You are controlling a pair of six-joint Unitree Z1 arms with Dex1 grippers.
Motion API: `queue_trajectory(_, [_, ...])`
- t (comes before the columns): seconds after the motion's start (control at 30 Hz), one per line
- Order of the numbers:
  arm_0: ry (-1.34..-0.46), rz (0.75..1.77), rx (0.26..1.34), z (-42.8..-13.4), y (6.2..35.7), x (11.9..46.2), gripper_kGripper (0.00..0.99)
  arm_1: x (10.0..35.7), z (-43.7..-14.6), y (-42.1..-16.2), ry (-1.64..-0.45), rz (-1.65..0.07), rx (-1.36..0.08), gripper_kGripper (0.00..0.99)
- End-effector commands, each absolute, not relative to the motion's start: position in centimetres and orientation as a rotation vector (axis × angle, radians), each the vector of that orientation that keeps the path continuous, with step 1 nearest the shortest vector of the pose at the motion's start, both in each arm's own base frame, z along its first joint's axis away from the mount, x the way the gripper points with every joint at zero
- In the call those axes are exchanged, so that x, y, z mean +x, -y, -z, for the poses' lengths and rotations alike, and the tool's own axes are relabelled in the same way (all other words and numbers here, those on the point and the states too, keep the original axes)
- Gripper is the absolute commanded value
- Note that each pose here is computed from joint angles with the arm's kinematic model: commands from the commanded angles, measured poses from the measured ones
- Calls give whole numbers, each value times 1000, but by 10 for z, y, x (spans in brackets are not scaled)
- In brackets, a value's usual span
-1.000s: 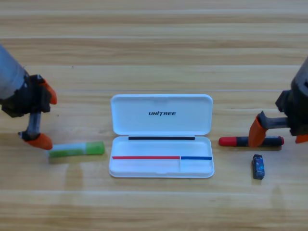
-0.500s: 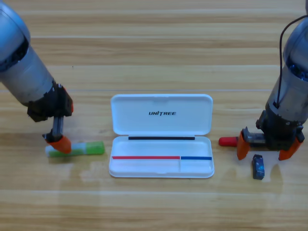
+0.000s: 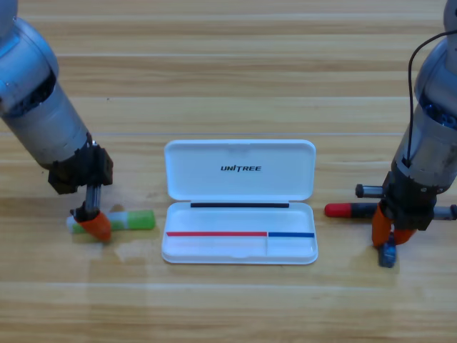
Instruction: Clean up eraser and pencils
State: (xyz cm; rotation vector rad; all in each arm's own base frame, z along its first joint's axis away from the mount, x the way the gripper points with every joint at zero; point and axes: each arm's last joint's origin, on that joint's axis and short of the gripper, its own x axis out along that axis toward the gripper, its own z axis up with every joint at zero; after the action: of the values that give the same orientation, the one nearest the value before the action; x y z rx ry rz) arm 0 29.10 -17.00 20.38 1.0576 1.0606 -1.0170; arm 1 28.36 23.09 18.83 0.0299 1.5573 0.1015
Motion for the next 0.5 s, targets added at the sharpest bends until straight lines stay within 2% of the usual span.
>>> queue_trajectory(0.03, [-1109, 1017, 1035, -184, 171, 300, 933, 284, -157, -226, -1658, -90, 45, 0])
queue_trajectory(0.13, [-1116, 1013, 1034, -180, 172, 300, 930, 281, -170, -226, -1647, -118, 45, 0])
queue_trajectory(0.2, [-1118, 1013, 1033, -179, 172, 301, 927, 279, -189, -230, -1623, -212, -27, 0])
queue_trajectory(0.37, [-1124, 1012, 1030, -175, 173, 302, 919, 265, -244, -254, -1525, -603, -396, 0])
queue_trajectory(0.5, [-1127, 1014, 1032, -172, 173, 303, 877, 251, -260, -271, -1442, -910, -669, 0])
